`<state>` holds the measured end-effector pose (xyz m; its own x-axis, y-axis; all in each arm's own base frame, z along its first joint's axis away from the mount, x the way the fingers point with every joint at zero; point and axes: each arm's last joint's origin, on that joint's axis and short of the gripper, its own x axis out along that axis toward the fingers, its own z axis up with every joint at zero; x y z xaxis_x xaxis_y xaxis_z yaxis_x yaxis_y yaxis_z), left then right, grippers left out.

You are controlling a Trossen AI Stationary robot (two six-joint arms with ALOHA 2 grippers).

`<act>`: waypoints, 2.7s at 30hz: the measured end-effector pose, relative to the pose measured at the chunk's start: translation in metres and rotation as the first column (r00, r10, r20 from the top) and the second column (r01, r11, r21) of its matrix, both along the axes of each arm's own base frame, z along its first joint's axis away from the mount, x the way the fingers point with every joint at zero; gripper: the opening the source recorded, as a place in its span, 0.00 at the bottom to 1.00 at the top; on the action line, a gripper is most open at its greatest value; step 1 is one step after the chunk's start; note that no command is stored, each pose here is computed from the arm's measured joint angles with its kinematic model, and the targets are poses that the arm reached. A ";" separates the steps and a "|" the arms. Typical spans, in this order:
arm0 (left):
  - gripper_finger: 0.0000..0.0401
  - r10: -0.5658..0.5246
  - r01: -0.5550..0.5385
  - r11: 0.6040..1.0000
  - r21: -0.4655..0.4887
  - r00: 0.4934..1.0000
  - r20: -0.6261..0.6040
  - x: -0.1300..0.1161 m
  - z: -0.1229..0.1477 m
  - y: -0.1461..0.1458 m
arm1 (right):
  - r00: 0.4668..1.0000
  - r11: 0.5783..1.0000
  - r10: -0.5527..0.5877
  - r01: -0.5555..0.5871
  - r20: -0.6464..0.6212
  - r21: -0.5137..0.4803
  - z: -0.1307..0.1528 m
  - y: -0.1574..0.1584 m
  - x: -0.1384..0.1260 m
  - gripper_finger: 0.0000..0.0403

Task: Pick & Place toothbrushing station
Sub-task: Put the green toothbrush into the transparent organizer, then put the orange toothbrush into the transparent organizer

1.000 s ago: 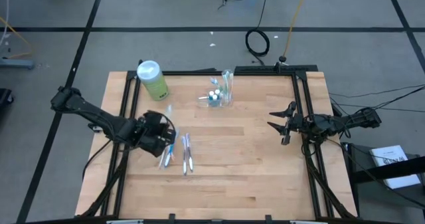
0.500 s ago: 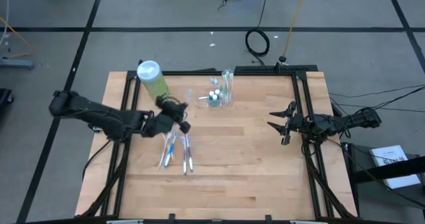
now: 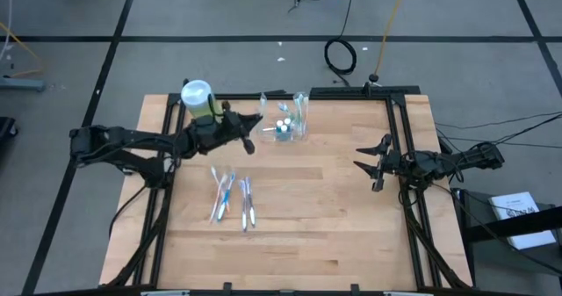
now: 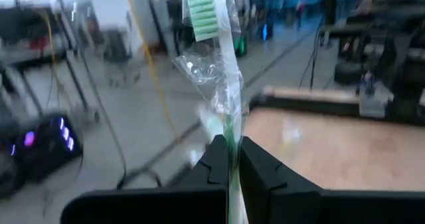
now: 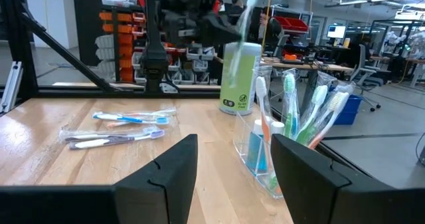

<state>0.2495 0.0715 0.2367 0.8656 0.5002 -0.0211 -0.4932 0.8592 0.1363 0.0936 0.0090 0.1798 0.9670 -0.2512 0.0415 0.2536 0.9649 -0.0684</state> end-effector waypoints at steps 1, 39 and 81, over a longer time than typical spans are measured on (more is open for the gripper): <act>0.02 -0.016 0.015 1.000 0.021 1.000 0.022 0.001 -0.001 0.004 | 1.000 1.000 0.000 0.000 0.000 0.000 0.000 0.000 0.000 0.45; 0.03 0.047 -0.025 0.980 -0.197 0.993 0.108 0.030 -0.108 0.059 | 1.000 1.000 0.000 0.000 0.000 0.000 0.000 0.000 0.000 0.45; 0.38 0.045 -0.042 0.998 -0.036 0.996 0.082 0.012 -0.035 0.044 | 1.000 1.000 0.000 0.000 0.000 0.000 0.000 0.000 0.000 0.45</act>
<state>0.2610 0.1154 0.2015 0.8427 0.5374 0.0320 -0.5383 0.8403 0.0638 0.0936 0.0090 0.1798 0.9672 -0.2508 0.0412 0.2532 0.9650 -0.0685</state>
